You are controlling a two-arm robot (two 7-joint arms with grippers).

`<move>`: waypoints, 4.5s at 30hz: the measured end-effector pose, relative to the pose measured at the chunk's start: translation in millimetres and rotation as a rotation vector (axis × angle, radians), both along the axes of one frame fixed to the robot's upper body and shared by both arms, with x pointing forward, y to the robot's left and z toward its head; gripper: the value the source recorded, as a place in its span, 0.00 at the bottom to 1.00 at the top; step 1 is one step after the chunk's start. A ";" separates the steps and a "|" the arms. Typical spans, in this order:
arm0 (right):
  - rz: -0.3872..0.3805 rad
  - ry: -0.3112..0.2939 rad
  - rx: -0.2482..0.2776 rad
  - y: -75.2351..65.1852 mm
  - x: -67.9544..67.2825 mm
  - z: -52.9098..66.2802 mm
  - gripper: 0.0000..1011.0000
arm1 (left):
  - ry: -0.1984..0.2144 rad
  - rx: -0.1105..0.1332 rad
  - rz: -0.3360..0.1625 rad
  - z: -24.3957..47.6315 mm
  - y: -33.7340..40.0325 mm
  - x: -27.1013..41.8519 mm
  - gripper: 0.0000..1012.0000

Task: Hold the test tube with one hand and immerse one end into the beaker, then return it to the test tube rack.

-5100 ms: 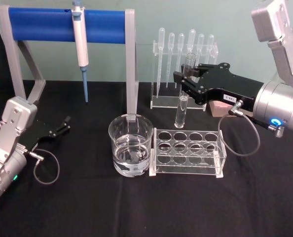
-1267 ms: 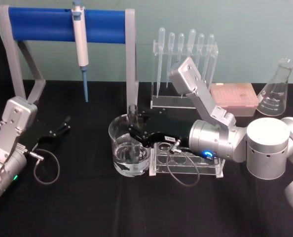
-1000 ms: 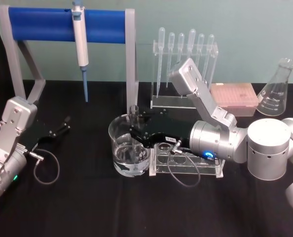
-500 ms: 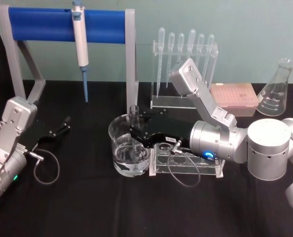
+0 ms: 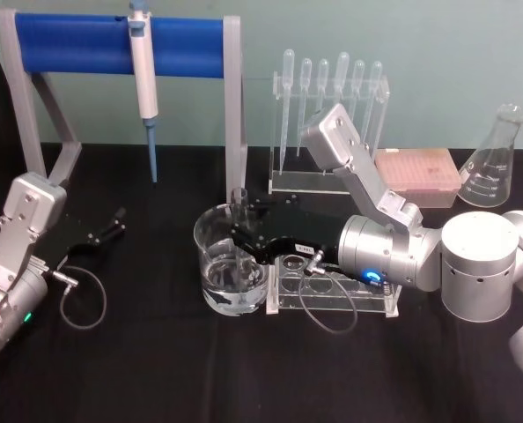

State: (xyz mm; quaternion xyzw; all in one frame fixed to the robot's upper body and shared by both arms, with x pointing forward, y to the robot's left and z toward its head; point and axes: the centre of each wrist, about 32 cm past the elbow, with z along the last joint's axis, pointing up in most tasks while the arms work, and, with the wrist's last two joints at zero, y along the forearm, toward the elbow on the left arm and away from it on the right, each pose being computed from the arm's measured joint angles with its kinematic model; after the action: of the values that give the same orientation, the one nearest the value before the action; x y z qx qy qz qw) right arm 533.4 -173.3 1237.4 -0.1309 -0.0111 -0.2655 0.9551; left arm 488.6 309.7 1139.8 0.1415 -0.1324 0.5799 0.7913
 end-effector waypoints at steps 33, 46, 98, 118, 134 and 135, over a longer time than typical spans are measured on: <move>0.000 0.000 0.000 0.0 0.0 0.1 0.22 | 0.000 0.000 0.000 0.0 0.0 0.0 0.99; 0.000 0.000 0.000 0.0 0.0 0.1 0.22 | 0.000 0.000 0.000 0.0 0.0 0.0 0.99; 0.000 0.000 0.000 0.0 0.0 0.0 0.22 | 0.000 0.000 0.000 0.0 0.0 0.0 0.99; 0.000 0.000 0.000 0.0 0.0 0.0 0.22 | 0.000 0.000 0.000 0.0 0.0 0.0 0.99; 0.000 0.000 0.000 0.0 0.0 0.0 0.22 | 0.000 0.000 0.000 0.0 0.0 0.0 0.99; 0.000 0.000 0.000 -0.1 0.0 0.0 0.22 | 0.000 0.000 0.000 0.0 0.0 0.0 0.99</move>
State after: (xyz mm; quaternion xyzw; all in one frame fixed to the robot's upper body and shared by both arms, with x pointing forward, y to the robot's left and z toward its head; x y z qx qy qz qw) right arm 533.5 -173.3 1237.4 -0.1308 -0.0111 -0.2655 0.9551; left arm 488.6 309.7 1139.8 0.1415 -0.1324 0.5799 0.7913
